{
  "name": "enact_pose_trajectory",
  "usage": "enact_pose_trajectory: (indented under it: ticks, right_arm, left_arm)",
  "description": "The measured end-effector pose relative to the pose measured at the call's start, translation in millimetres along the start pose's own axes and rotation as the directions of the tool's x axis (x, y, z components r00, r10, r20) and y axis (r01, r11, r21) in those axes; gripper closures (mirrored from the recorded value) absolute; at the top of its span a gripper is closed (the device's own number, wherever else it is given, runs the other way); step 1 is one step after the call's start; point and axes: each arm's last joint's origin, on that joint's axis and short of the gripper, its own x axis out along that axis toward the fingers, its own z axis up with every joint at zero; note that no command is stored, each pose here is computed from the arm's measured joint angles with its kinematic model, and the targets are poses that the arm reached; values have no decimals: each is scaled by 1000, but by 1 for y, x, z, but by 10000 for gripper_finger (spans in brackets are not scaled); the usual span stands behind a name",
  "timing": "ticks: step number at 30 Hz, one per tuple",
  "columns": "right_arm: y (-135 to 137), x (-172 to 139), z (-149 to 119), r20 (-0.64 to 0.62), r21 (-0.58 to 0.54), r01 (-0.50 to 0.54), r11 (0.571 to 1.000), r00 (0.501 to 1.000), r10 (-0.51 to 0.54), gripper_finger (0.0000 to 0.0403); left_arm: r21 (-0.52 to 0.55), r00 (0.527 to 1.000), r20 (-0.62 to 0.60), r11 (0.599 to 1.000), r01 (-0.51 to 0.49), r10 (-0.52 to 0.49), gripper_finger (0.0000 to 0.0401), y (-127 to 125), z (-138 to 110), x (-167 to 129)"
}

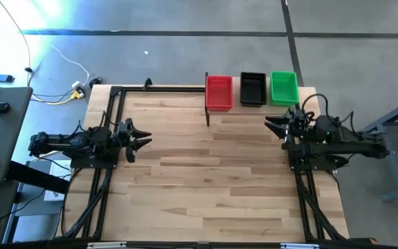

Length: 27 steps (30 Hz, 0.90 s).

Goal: Stack baskets on shelf by color
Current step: Return to Home Position

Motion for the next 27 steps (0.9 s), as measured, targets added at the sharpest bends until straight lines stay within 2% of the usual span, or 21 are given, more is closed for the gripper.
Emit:
enact_pose_trajectory:
  ticks: [15,21,27]
  right_arm:
    - [-23,7,-90,-27,21,-34,999,999,35,284]
    - [-23,10,-94,-26,-36,-50,998,998,49,284]
    - [-24,10,-94,-24,-4,-39,999,999,39,284]
  left_arm:
    - [-10,1000,0,1000,-1,1,279,0,0,0]
    - [-17,1000,1,1000,0,0,279,0,0,0]
    - [-17,1000,1,1000,0,0,279,0,0,0]
